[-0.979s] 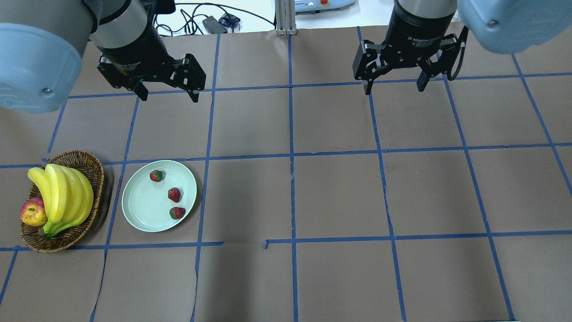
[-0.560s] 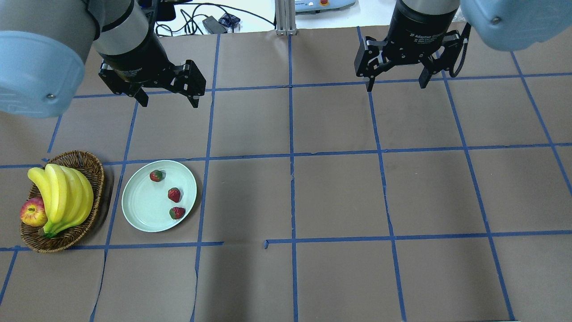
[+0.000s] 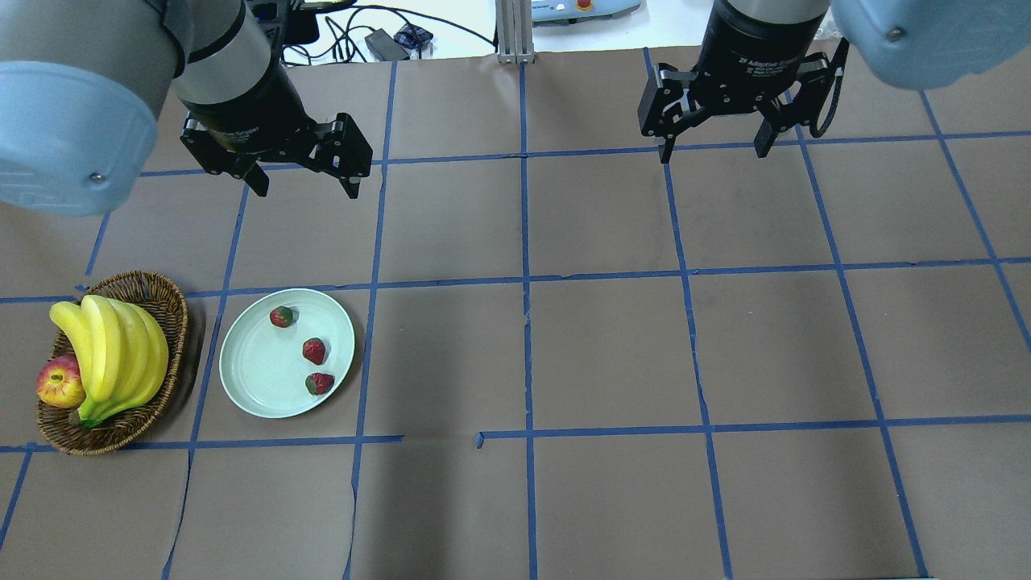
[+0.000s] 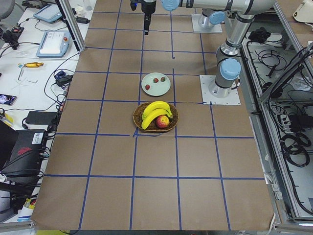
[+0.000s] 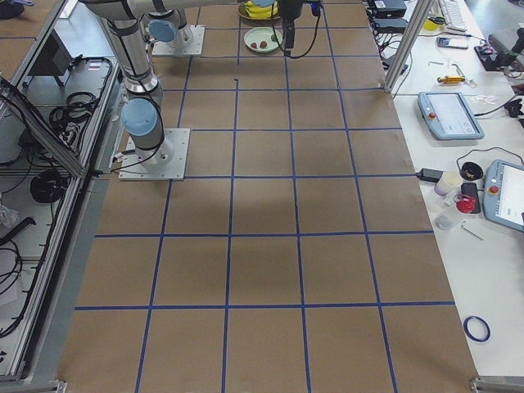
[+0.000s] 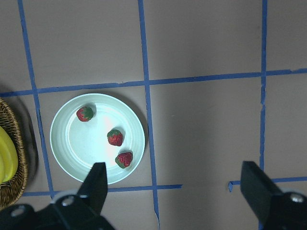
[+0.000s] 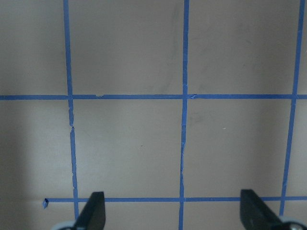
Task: Collect all strawberries into plate
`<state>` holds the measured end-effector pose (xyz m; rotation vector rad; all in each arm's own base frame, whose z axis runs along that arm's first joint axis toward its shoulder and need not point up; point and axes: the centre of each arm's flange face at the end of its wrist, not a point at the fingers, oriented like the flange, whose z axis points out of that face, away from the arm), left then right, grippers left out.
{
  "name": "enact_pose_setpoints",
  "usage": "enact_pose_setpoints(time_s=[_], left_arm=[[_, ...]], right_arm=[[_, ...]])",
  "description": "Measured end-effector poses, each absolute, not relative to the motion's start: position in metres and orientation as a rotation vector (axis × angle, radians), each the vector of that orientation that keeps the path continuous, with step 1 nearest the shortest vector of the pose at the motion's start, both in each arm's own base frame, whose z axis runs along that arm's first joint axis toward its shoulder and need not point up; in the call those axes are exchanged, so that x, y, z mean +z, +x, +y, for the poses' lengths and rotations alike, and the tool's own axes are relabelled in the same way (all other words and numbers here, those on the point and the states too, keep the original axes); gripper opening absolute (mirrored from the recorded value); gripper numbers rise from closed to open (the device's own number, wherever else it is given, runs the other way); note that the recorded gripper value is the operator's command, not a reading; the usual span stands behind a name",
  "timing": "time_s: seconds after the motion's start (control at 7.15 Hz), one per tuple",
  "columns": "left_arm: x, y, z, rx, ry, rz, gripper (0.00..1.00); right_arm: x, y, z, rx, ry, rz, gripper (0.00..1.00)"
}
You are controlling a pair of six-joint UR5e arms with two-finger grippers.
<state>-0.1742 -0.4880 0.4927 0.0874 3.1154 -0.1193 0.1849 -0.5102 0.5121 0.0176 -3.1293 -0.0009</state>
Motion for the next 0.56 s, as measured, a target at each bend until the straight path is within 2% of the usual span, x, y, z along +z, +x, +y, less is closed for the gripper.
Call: enact_pose_setpoints(time_s=[0.56], left_arm=[[0.4930,-0.1739,-0.4882,-0.120,0.080,3.126,1.00]], right_arm=[[0.5108,0.1851,-0.5100,-0.004,0.017,-3.129,1.00]])
